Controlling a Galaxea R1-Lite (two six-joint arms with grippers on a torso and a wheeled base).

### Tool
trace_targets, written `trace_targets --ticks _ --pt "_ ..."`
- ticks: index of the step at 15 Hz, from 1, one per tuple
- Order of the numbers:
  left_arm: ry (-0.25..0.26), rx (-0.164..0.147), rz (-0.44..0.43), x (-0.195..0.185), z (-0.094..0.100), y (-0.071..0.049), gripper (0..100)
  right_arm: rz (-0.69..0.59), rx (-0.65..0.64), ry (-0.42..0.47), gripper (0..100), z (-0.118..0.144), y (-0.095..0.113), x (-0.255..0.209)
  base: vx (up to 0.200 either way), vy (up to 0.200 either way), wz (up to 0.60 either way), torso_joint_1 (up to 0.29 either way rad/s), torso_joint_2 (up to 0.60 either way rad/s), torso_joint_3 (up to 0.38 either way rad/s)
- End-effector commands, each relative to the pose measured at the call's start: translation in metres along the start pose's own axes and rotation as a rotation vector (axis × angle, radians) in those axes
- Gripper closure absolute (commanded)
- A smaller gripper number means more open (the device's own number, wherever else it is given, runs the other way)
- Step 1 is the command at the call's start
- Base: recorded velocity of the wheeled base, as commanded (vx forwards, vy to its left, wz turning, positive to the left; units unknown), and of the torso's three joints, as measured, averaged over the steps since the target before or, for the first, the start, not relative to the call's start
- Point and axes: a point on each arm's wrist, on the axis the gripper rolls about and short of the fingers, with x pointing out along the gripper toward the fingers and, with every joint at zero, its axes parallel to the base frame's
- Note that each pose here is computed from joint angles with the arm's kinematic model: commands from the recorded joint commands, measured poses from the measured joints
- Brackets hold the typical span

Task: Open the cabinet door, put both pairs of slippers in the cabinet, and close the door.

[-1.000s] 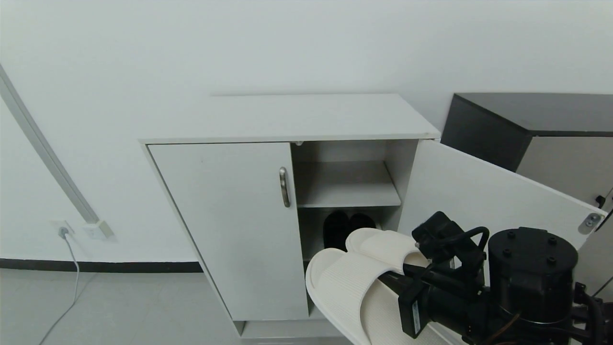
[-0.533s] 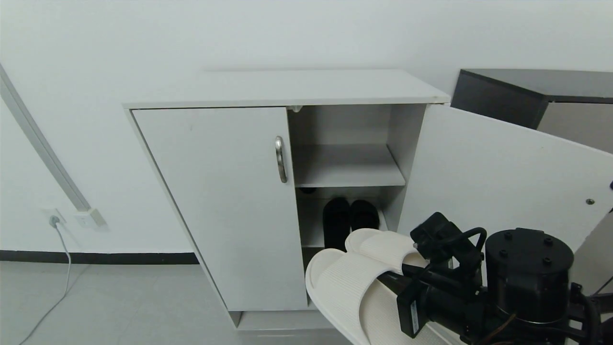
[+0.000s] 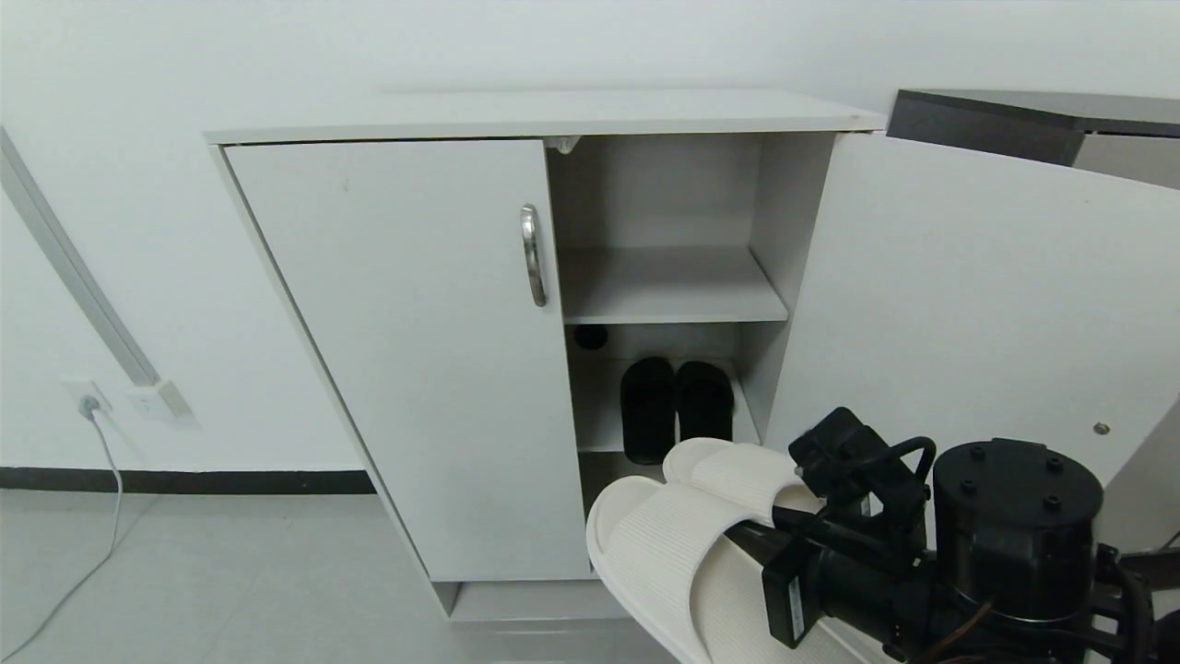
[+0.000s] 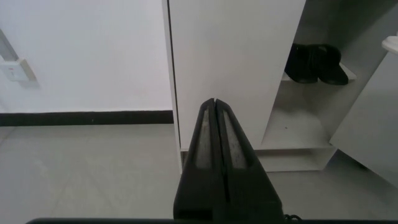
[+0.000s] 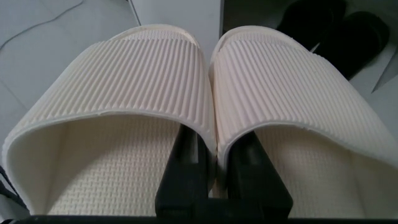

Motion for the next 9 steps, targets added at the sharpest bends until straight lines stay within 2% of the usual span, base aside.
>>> trace_targets --ticks 1,3,4,6,7,9 --pt "0.001 0.0 0.0 0.0 0.0 0.0 100 0.002 -0.001 0.004 100 -0.001 0.0 0.0 0.0 0.0 0.0 0.0 0.0 0.0" --pt "0.001 0.001 0.0 0.0 0.0 0.0 100 -0.03 -0.004 0.003 100 -0.001 0.0 0.004 0.0 0.0 0.0 0.0 0.0 0.0" --pt "0.001 0.003 0.0 0.0 0.0 0.0 100 -0.094 -0.006 -0.008 100 0.003 0.004 0.012 0.0 0.0 0.0 0.0 0.0 0.0" --pt "0.001 0.001 0.0 0.0 0.0 0.0 100 -0.246 0.017 -0.039 100 0.01 0.024 0.041 0.0 0.0 0.0 0.0 0.0 0.0" --pt "0.003 0.001 0.0 0.0 0.0 0.0 100 -0.281 0.039 -0.05 100 0.011 0.034 0.054 0.0 0.0 0.0 0.0 0.0 0.0" --pt "0.003 0.001 -0.001 0.0 0.0 0.0 100 -0.369 0.039 -0.029 100 0.021 0.038 0.069 0.0 0.0 0.0 0.0 0.0 0.0"
